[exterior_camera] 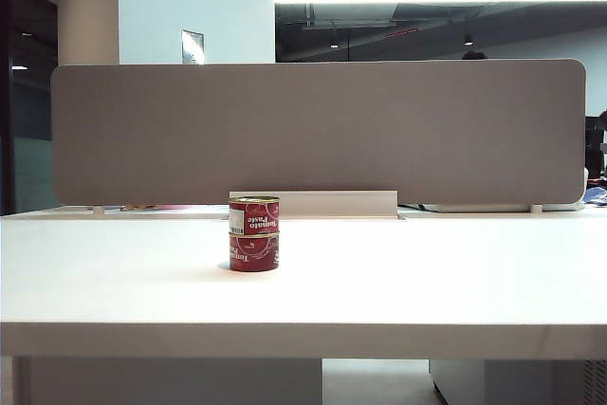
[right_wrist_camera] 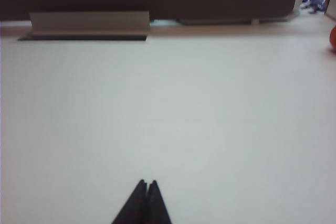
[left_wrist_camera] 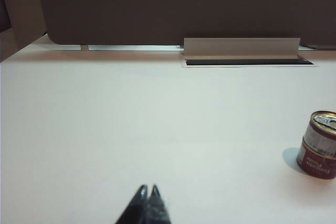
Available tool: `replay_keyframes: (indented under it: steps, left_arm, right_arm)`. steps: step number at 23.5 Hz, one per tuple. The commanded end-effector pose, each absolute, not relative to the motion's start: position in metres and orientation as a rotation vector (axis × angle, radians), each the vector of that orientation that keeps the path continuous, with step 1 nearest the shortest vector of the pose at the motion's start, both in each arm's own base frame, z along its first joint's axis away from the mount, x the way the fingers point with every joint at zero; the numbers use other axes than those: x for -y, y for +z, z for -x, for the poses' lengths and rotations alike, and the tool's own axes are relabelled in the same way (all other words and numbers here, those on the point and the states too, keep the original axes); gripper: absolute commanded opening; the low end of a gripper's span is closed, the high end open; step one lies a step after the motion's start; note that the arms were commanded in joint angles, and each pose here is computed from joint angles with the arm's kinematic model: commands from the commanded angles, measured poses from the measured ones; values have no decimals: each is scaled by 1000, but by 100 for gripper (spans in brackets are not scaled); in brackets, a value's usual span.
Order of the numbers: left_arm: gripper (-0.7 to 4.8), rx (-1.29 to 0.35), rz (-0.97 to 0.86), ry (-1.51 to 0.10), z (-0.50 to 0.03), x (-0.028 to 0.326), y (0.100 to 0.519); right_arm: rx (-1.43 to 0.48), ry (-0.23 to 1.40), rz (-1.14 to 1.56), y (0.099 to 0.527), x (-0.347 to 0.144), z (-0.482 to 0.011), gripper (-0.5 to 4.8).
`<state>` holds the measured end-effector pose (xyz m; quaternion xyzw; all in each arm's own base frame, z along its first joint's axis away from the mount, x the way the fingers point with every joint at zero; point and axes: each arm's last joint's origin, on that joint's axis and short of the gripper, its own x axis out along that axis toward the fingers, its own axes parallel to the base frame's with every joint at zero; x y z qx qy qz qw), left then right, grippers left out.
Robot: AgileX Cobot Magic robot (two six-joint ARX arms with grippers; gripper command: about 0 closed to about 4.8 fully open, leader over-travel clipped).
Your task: Stack a can of tomatoes on the right onto the can of tomatoes on the left.
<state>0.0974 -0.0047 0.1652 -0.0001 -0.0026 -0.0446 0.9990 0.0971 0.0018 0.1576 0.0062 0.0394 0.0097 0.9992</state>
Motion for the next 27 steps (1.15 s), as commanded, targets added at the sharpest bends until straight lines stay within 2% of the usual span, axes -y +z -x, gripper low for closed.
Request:
replay_keyframes:
  steps: [1,27]
  left_arm:
    - [-6,17,0,-85,-97,4,167]
    - [-6,17,0,-85,-97,4,167]
  right_arm:
    - [-49,21,-7,159,-2,-97,-5]
    - [-74,21,-6,156,-2,-97,-5]
